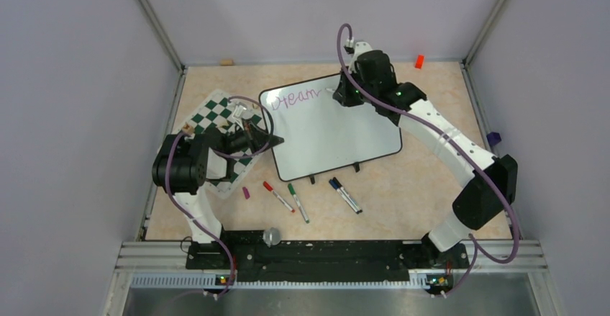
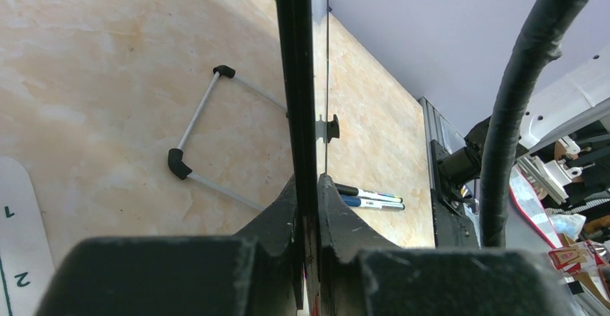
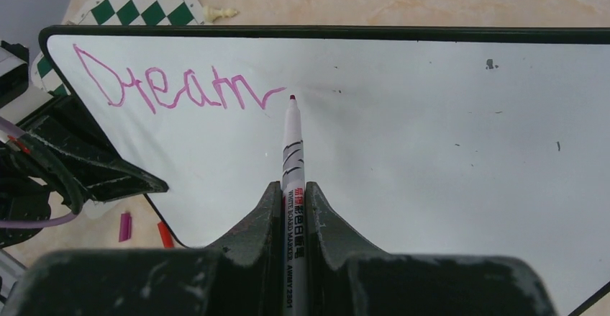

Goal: Write a sentence on the whiteboard

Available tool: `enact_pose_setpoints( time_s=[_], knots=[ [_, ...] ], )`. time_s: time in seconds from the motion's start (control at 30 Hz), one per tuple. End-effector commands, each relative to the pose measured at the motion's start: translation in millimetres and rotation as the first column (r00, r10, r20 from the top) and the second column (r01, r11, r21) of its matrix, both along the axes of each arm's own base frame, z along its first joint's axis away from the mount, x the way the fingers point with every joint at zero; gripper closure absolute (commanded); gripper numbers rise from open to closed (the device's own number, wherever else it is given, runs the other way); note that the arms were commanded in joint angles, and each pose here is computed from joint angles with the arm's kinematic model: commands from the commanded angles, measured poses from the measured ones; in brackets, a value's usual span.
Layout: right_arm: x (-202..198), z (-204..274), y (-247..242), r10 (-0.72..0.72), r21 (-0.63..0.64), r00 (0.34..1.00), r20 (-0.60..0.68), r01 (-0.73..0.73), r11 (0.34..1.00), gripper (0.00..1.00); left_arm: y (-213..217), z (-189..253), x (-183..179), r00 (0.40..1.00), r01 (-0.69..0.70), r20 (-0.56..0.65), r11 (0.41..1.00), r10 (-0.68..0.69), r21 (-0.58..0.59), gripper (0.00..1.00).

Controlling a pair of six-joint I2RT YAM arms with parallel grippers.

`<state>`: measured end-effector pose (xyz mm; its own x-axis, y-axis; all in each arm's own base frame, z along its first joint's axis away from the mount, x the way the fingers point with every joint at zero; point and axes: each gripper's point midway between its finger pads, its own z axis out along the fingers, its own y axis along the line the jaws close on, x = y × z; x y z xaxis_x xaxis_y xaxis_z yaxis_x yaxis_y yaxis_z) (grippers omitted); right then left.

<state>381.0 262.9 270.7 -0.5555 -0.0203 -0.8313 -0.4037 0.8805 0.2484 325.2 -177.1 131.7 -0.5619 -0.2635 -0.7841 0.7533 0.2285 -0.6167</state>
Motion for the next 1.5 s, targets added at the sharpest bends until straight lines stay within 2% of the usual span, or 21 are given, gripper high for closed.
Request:
enact_pose_setpoints(
  time_s=[0.0, 0.67, 1.47],
  knots=[
    [11, 25, 12, 0.012, 0.056, 0.999, 0.047, -0.015, 0.998, 1.00, -1, -6, -16, 0.982, 0.048, 0.178, 0.997, -0.059, 0.067, 1.00],
    [18, 29, 26, 0.049, 0.087, 0.997, 0.065, -0.055, 0.995, 1.00, 0, -6, -18, 0.983, 0.046, 0.177, 0.997, -0.057, 0.067, 1.00],
    [26, 10, 24, 0.018, 0.037, 1.000, 0.012, -0.018, 0.999, 1.00, -1, -5, -19, 0.979, 0.059, 0.190, 0.996, -0.072, 0.073, 1.00]
  ],
)
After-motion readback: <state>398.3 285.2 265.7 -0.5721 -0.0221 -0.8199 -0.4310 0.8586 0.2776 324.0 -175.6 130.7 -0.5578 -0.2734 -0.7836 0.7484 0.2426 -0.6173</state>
